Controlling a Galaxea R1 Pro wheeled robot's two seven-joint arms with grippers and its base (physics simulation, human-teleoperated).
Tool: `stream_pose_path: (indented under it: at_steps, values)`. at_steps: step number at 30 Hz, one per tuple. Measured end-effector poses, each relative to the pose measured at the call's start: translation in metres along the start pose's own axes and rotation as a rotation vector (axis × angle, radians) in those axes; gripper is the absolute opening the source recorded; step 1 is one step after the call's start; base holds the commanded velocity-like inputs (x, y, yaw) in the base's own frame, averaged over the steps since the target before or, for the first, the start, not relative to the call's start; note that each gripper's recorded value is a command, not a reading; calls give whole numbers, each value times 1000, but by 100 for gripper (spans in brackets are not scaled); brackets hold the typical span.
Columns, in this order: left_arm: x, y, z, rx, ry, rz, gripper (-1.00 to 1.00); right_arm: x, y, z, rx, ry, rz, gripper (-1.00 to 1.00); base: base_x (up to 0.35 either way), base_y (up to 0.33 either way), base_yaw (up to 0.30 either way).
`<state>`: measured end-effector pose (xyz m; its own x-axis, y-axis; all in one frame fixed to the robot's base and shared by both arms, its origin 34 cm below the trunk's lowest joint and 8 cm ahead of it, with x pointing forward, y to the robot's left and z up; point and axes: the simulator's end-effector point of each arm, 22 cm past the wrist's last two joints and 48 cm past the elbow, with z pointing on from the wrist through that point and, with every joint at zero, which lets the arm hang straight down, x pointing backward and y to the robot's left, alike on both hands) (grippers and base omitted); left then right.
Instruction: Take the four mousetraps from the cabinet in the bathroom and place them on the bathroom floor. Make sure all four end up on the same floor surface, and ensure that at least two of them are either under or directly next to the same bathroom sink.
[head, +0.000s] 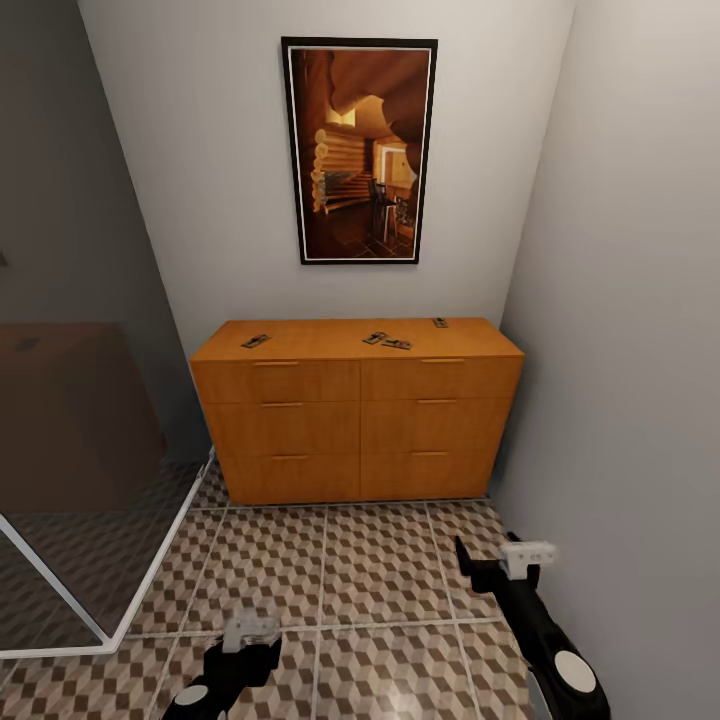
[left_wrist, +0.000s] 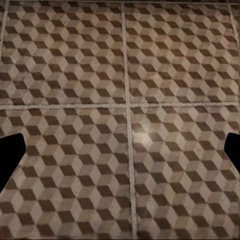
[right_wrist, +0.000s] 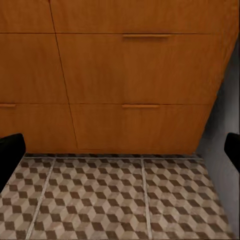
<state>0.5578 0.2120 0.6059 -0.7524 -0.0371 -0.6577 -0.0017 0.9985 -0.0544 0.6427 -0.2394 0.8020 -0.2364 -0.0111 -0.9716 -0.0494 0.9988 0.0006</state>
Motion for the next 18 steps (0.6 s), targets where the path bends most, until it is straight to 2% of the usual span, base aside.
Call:
stream_pose_path:
  at_steps: [5,9,13,15,18]
  values:
    - [27,1,4,-1,43,2,100,-41,-24,14,98,6,-2,100,0,0,0]
    - [59,3,8,-3,69,6,100,-83,-35,35,127,1,-10,100,0,0,0]
    - [100,14,8,-15,92,17,100,-126,-50,54,138,-14,-38,100,0,0,0]
    - [141,34,3,-38,140,31,100,-161,-57,67,122,-26,-63,100,0,0,0]
    - [185,56,-7,-64,202,44,100,-195,-55,78,76,-29,-78,100,0,0,0]
